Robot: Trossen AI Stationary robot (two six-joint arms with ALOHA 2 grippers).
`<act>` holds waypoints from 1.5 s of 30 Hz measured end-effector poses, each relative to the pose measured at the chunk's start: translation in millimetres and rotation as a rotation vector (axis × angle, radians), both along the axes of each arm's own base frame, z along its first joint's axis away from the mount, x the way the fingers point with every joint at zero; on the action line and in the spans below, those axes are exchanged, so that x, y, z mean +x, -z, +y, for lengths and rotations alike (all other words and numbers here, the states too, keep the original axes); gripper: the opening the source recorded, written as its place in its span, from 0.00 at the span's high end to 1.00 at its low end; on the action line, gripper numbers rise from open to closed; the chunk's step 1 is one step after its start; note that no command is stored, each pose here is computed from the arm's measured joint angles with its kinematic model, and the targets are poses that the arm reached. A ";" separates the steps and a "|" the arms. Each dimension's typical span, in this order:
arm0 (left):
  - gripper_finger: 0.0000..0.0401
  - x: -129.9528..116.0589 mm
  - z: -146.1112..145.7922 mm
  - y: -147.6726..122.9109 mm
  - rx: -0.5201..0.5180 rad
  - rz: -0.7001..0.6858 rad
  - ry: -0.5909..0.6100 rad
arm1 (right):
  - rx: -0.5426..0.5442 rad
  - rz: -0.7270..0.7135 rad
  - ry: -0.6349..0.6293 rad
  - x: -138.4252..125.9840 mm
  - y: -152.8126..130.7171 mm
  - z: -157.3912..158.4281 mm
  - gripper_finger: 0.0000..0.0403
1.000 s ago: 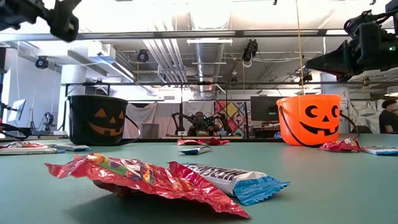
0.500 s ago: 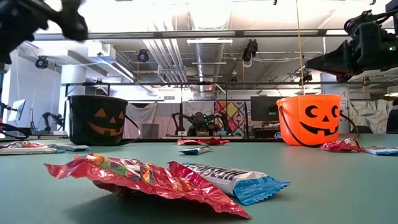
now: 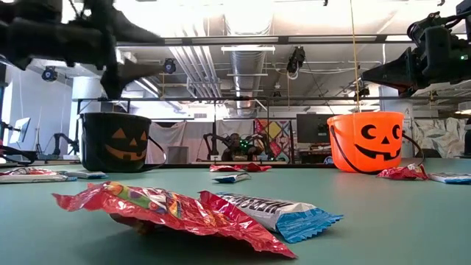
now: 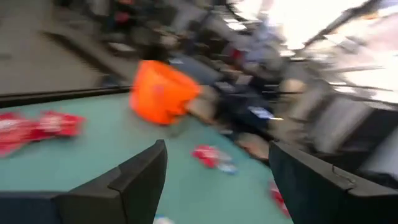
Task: Sort candy by brand, put in halloween buckets
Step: Put the white chocolate into the black bucket
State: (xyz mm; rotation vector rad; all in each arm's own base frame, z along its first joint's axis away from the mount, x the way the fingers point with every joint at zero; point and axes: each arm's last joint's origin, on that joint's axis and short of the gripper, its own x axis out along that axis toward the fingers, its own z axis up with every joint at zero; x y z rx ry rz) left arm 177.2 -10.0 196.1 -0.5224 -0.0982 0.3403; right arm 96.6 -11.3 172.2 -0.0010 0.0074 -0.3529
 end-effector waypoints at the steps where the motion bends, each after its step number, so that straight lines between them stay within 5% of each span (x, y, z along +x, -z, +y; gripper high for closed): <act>1: 0.34 5.4 -0.2 2.1 0.004 0.028 -0.023 | 0.000 0.000 0.000 0.0 0.0 0.0 0.96; 24: 0.34 182.3 -32.2 79.7 -0.117 0.530 -0.063 | 0.000 -0.001 0.000 0.0 -0.1 0.0 0.96; 38: 0.34 198.8 -54.0 63.5 -0.116 0.745 -0.286 | 0.000 -0.002 0.000 0.0 -0.2 0.0 0.96; 45: 0.34 200.3 -53.0 87.3 -0.141 0.768 -0.338 | 0.000 -0.003 0.000 0.0 -0.3 0.0 0.96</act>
